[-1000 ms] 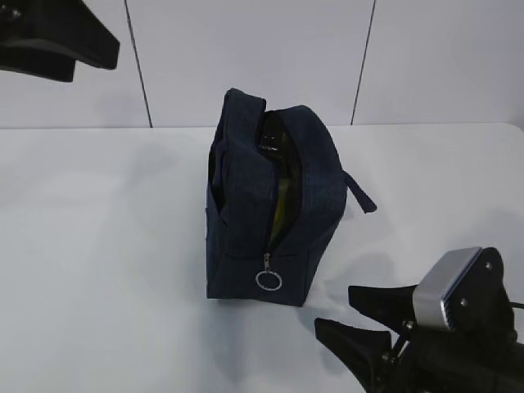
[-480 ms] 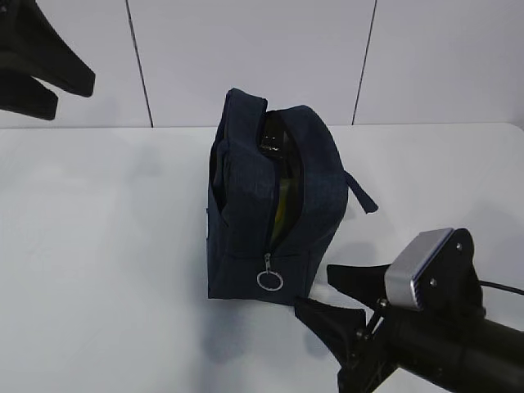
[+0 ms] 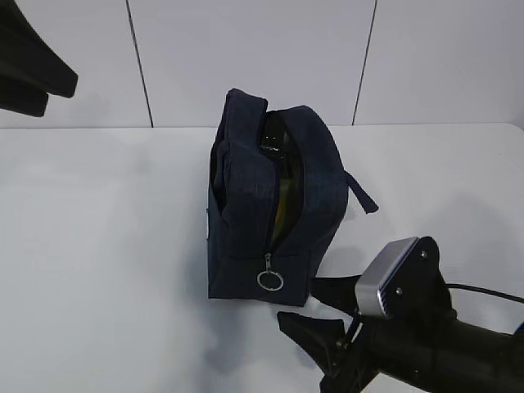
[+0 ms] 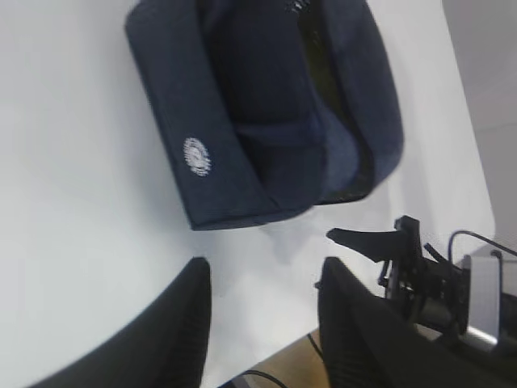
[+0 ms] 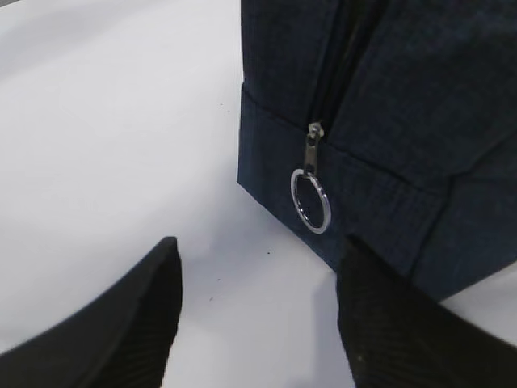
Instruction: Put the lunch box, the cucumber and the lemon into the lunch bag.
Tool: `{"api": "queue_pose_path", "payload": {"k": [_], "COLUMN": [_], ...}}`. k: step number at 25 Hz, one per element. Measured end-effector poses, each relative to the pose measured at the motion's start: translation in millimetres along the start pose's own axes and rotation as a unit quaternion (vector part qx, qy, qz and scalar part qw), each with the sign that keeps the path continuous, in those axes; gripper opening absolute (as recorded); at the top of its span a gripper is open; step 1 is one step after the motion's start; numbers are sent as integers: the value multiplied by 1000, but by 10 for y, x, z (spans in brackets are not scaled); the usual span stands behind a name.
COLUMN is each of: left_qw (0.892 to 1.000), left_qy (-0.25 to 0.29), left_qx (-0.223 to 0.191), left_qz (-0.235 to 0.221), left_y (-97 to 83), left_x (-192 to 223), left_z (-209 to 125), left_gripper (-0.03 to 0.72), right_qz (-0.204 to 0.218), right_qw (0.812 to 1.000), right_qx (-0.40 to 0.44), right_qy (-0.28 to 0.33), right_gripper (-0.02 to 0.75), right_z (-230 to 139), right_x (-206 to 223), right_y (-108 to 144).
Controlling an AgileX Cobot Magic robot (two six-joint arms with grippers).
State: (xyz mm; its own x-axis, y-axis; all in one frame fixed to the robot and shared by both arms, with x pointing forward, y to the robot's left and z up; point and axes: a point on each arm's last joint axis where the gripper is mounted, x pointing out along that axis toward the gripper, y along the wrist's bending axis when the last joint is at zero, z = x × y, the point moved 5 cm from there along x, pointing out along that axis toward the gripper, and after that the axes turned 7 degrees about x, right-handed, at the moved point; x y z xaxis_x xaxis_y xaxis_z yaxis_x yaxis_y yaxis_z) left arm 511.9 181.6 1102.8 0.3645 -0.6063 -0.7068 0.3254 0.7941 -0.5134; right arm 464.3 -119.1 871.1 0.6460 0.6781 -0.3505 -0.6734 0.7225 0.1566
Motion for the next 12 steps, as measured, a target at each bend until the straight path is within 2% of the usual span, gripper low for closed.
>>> {"api": "queue_pose_path", "payload": {"k": [4,7,12], "left_qw": [1000,1000,1000], "left_qy": [1,4,8], "left_qx": [-9,-6,-4], "left_qz": [11,7,6], "left_y": [162,157,161], "left_x": [-12,0,14], "left_z": [33,30,26], "left_gripper": [319,317,317], "right_qz": [2,1,-11], "right_qw": [1000,1000,1000], "right_qx": [-3,-6,-14], "right_qy": [-3,-7,23], "right_gripper": [463,463,463], "right_z": [19,72,101], "right_x": [79,141,285], "right_y": [-13,-28,-90]}}
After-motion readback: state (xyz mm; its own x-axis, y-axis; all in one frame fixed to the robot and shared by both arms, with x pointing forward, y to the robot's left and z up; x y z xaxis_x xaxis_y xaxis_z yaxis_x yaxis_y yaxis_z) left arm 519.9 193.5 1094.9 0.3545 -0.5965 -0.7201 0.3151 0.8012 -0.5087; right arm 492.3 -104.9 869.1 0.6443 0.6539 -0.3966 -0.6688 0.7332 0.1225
